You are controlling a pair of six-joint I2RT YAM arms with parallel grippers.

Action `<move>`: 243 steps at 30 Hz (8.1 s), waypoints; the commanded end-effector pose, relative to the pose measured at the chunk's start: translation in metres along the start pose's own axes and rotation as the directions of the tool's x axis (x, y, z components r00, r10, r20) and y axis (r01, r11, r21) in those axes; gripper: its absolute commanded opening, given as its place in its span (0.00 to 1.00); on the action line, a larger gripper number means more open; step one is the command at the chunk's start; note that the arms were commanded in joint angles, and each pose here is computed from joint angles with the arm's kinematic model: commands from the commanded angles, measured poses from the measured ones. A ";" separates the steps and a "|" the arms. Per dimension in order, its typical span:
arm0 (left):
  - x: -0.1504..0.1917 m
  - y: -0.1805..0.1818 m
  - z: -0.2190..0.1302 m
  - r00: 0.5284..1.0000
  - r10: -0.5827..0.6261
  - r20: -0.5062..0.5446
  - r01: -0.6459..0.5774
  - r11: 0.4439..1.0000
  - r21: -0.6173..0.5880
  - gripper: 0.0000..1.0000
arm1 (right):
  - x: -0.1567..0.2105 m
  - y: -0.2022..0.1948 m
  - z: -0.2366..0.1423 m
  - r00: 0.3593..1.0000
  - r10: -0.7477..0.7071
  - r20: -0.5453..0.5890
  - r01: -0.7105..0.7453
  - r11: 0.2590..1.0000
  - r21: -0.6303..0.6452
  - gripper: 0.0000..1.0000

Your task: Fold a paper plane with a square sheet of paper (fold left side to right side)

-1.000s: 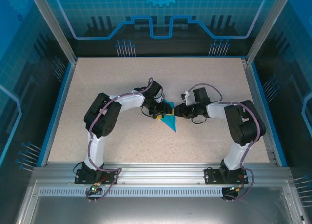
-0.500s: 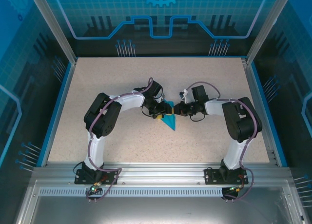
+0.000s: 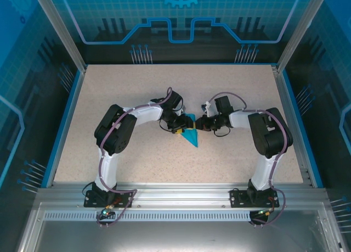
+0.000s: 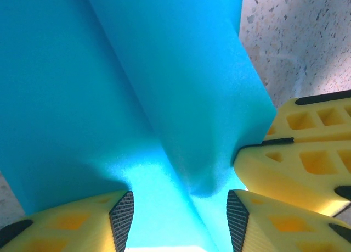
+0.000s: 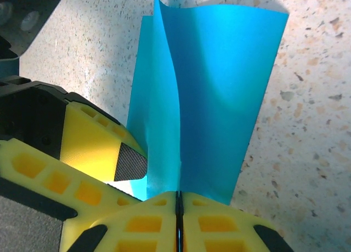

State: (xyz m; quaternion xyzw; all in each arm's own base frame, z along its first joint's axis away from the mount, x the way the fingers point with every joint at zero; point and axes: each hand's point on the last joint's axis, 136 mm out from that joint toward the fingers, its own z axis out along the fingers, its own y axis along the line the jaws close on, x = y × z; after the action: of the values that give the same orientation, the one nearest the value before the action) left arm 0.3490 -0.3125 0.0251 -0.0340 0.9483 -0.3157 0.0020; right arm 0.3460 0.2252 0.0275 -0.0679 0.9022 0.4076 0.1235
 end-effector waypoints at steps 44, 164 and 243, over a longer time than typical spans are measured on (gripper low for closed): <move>0.011 0.032 0.019 0.998 -0.059 -0.038 0.055 0.992 -0.115 0.54 | 0.007 -0.028 0.003 0.997 0.009 -0.073 -0.002 0.995 0.097 0.12; -0.004 0.043 0.037 0.995 -0.090 -0.044 0.083 0.986 -0.148 0.23 | 0.171 -0.014 -0.026 0.882 0.249 -0.401 -0.162 0.958 0.238 0.20; -0.120 0.047 -0.008 0.986 -0.126 0.111 0.125 0.992 0.017 0.27 | 0.141 -0.042 -0.011 0.906 0.250 -0.342 -0.100 0.911 0.400 0.13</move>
State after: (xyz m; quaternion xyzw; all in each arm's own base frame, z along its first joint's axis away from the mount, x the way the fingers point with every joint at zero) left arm 0.4108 -0.3093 0.0210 -0.0708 0.9279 -0.3609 -0.0607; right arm 0.2721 0.2216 0.0066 -0.0572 0.9483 0.3120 0.0112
